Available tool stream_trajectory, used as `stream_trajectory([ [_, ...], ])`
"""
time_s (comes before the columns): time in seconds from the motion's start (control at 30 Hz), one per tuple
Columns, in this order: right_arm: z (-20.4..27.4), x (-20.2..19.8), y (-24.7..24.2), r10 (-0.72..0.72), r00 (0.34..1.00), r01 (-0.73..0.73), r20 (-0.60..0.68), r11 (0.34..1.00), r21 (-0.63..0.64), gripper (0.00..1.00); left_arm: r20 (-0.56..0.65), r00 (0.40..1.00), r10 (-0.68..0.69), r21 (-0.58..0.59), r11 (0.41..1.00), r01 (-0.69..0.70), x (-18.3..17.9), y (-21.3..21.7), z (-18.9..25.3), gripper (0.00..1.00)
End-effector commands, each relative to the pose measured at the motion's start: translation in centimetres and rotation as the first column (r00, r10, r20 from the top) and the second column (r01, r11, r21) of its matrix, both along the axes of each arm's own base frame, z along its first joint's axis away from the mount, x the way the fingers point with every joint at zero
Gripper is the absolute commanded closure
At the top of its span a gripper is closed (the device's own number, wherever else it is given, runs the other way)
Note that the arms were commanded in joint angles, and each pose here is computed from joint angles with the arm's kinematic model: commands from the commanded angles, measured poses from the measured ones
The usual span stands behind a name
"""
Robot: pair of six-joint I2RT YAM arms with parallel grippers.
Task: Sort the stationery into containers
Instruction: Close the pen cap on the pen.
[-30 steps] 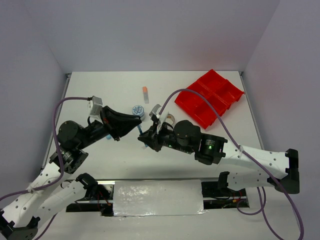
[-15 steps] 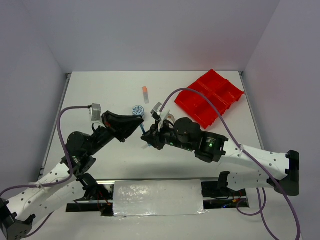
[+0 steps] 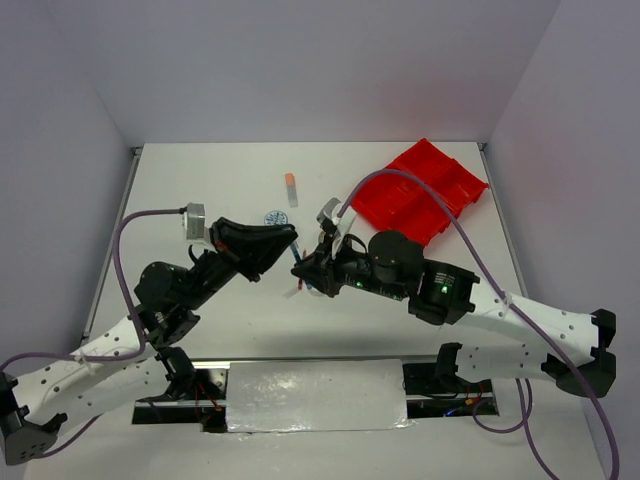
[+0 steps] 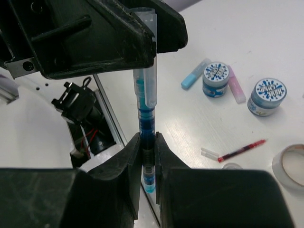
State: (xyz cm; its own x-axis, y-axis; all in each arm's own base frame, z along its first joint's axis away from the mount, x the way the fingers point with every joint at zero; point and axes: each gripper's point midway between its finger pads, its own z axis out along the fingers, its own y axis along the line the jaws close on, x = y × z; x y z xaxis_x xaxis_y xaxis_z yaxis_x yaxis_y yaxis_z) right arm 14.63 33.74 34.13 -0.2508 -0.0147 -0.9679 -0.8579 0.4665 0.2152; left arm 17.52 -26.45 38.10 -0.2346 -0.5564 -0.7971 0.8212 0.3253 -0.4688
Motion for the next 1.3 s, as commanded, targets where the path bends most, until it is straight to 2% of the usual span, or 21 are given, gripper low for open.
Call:
stream_trajectory([
  [0.0,25.1,0.4,-6.3,-0.223,0.943,-0.002,0.245,0.735,0.678,1.00,-0.421,0.882,-0.212,0.380,0.842,0.384,-6.2,-4.3,-19.1,1.00],
  [0.2,26.0,0.7,-7.1,-0.237,0.939,0.003,0.250,0.732,0.682,1.00,-0.441,0.869,-0.225,0.412,0.809,0.419,-7.7,-5.7,-20.7,1.00],
  [0.3,23.6,0.3,-6.2,-0.186,0.945,-0.024,0.269,0.780,0.625,1.00,-0.421,0.889,-0.183,0.415,0.832,0.368,-7.0,-5.1,-19.8,1.00],
  [0.37,19.2,0.5,-4.4,-0.132,0.960,-0.028,0.247,0.833,0.553,1.00,-0.414,0.903,-0.118,0.439,0.842,0.312,-6.4,-4.0,-18.8,1.00],
  [0.4,18.2,-0.4,-4.2,-0.088,0.963,-0.067,0.256,0.839,0.539,1.00,-0.372,0.926,-0.059,0.444,0.865,0.234,-5.0,-3.7,-16.7,1.00],
  [0.43,15.0,-0.1,-3.3,-0.062,0.973,-0.059,0.223,0.865,0.499,1.00,-0.355,0.934,-0.042,0.441,0.873,0.207,-4.8,-3.1,-15.3,1.00],
  [0.47,13.7,-0.8,-2.8,-0.015,0.979,-0.089,0.204,0.868,0.488,1.00,-0.354,0.935,0.017,0.477,0.864,0.164,-4.2,-2.2,-15.3,1.00],
  [0.5,12.8,-1.5,-2.4,0.021,0.980,-0.115,0.198,0.871,0.477,1.00,-0.308,0.950,0.056,0.462,0.881,0.098,-3.3,-1.7,-12.8,1.00],
  [0.63,7.4,-2.6,-0.3,0.111,0.984,-0.157,0.139,0.911,0.381,1.00,-0.191,0.981,0.039,0.386,0.921,0.039,-3.4,-0.4,-6.8,1.00],
  [0.77,6.0,-2.6,0.0,0.118,0.988,-0.147,0.101,0.919,0.365,1.00,-0.117,0.993,0.015,0.349,0.937,0.027,-3.7,-0.1,-3.2,0.87],
  [0.87,5.6,-2.4,0.1,0.113,0.989,-0.138,0.090,0.925,0.353,1.00,-0.096,0.995,-0.016,0.346,0.937,0.048,-4.1,-0.4,-2.6,0.73],
  [0.9,5.8,-2.4,0.1,0.113,0.989,-0.138,0.091,0.925,0.354,1.00,-0.093,0.995,-0.022,0.345,0.937,0.053,-4.2,-0.4,-2.6,0.61],
  [0.97,5.7,-2.4,0.2,0.117,0.989,-0.140,0.087,0.926,0.350,1.00,-0.092,0.995,-0.031,0.344,0.937,0.061,-4.3,-0.5,-2.7,0.56],
  [1.07,5.3,-2.5,0.4,0.122,0.989,-0.143,0.083,0.929,0.342,1.00,-0.082,0.996,-0.041,0.336,0.939,0.066,-4.5,-0.5,-2.7,0.66],
  [1.1,5.2,-2.4,0.4,0.121,0.989,-0.141,0.080,0.930,0.339,1.00,-0.076,0.996,-0.044,0.331,0.941,0.067,-4.6,-0.5,-2.5,0.79],
  [1.13,4.9,-2.4,0.5,0.122,0.990,-0.140,0.075,0.932,0.333,1.00,-0.076,0.996,-0.050,0.333,0.940,0.073,-4.7,-0.5,-2.5,0.87],
  [1.2,4.3,-2.1,0.7,0.115,0.991,-0.130,0.065,0.939,0.317,1.00,-0.076,0.996,-0.047,0.336,0.939,0.070,-4.6,-0.5,-2.5,0.71],
  [1.27,3.5,-1.6,1.0,0.097,0.994,-0.108,0.053,0.949,0.296,1.00,-0.079,0.996,-0.037,0.331,0.942,0.061,-4.5,-0.3,-2.3,0.45],
])
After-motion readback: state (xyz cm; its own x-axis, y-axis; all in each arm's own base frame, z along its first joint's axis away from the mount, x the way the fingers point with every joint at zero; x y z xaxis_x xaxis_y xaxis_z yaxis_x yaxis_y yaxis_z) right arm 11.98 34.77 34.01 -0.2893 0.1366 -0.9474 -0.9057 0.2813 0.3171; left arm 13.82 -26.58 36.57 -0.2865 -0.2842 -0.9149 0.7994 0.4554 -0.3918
